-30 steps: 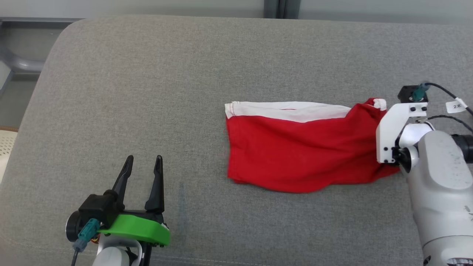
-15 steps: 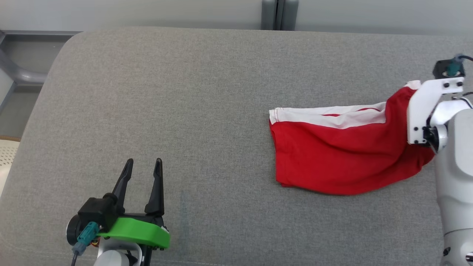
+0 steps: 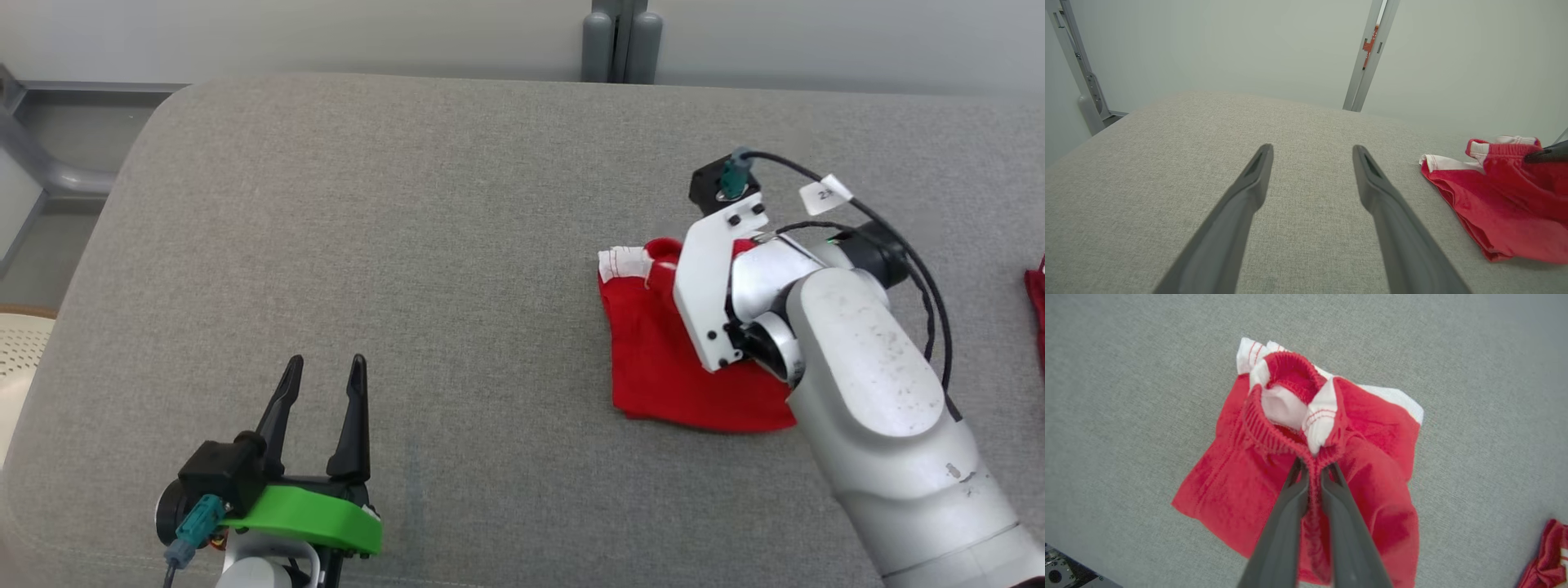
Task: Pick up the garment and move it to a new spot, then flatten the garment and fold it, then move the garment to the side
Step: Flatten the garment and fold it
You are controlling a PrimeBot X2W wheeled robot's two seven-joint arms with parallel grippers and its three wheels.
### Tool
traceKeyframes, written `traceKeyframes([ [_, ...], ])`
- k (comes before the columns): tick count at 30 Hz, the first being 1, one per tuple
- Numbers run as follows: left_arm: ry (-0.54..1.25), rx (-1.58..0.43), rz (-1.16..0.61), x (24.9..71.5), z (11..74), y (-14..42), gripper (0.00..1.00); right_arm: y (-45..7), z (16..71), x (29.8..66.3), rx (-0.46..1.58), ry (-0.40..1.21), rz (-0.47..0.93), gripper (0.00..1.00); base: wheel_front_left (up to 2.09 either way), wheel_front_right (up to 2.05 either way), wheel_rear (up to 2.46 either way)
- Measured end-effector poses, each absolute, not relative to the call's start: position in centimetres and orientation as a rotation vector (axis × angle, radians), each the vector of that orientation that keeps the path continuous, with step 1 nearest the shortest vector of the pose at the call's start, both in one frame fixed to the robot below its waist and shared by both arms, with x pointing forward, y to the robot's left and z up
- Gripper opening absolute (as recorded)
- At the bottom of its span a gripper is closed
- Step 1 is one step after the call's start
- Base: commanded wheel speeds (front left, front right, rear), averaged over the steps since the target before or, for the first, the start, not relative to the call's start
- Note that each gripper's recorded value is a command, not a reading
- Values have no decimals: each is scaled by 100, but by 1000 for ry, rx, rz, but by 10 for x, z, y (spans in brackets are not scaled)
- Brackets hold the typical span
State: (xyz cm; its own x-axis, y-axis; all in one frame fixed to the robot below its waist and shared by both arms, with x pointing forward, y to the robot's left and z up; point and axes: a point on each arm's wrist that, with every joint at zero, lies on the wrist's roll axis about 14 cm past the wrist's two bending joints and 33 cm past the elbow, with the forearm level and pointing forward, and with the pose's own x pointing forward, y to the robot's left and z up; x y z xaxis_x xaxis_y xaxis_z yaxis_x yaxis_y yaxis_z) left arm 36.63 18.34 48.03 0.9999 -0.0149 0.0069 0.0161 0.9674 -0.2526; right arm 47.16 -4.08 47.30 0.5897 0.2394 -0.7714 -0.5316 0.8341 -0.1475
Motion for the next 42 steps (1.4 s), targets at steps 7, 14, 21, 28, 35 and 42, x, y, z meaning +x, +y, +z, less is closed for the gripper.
traceKeyframes([
  [7, 7, -259, 5, 363, 476, 189, 100, -7, 444, 458, -398, 871, 562, 0, 0, 0, 0],
  [14, 14, -259, 27, 359, 474, 195, 100, 7, 437, 469, -379, 828, 586, 0, 0, 0, 0],
  [21, 9, -261, 41, 357, 476, 199, 100, 19, 436, 468, -311, 818, 624, 100, 0, 0, 0],
  [28, -2, -264, 39, 354, 479, 198, 100, 51, 490, 470, -24, 659, 729, 100, 0, 0, 0],
  [35, -19, -263, 12, 351, 484, 190, 100, 15, 555, 501, -20, 358, 586, 100, 0, 0, 0],
  [42, -40, -266, -23, 351, 492, 180, 100, -46, 513, 479, -105, 315, 435, 0, 0, 0, 0],
])
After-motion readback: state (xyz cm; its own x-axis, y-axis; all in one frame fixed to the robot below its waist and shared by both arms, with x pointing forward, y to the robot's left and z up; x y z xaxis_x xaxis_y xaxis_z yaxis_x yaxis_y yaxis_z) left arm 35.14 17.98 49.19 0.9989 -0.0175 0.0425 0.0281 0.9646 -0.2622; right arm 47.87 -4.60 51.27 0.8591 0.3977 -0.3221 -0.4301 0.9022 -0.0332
